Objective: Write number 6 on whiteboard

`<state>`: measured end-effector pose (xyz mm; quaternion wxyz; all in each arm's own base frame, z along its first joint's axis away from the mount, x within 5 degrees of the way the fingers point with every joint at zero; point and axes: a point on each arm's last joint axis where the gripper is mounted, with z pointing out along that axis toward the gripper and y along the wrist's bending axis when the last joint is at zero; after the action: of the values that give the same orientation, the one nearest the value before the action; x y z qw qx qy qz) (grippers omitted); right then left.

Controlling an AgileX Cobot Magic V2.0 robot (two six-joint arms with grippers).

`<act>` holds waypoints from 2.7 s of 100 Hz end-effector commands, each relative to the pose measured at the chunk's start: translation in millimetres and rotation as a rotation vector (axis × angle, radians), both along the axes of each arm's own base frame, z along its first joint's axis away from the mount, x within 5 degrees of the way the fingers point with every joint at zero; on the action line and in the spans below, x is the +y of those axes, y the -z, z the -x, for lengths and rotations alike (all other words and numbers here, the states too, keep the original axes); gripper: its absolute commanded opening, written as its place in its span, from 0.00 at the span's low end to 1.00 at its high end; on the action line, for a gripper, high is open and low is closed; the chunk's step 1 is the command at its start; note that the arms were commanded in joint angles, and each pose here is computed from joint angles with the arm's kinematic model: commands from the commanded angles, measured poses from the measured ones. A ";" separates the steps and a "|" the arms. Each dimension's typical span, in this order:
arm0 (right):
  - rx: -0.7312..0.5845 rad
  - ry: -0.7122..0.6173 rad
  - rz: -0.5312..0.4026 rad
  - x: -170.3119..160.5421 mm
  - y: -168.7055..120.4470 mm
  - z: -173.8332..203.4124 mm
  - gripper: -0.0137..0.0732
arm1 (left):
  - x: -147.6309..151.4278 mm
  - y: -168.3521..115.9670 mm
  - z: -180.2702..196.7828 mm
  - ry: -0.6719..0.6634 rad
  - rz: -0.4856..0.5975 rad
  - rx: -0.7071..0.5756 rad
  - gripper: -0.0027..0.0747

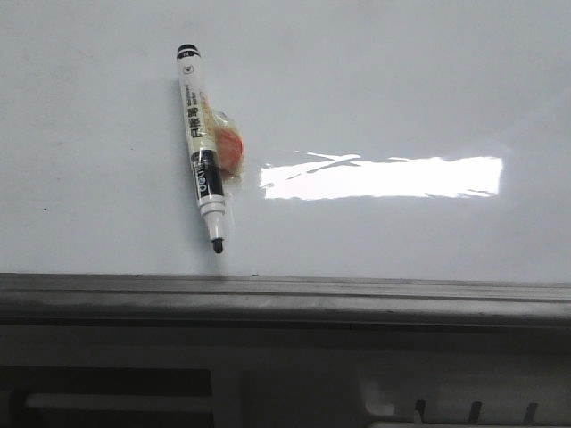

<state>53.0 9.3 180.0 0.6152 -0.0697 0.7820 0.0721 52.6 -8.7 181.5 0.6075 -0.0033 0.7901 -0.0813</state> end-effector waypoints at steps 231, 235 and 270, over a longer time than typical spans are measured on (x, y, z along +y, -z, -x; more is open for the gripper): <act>-0.014 0.003 0.014 -0.5 6.0 -0.1 0.08 | -6.4 10.3 1.4 0.122 0.012 -0.014 0.01; -0.014 0.003 0.014 -0.5 6.0 -0.1 0.08 | -6.0 10.1 1.2 0.121 -0.001 -0.018 0.01; -0.332 -0.047 -0.104 4.8 -24.4 -0.6 0.08 | -7.1 0.1 -0.3 0.106 0.134 -0.106 0.01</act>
<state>54.3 10.3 187.6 0.6486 -0.0777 0.7537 0.0724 51.7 -15.0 183.4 0.6095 0.0405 0.7825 -0.1207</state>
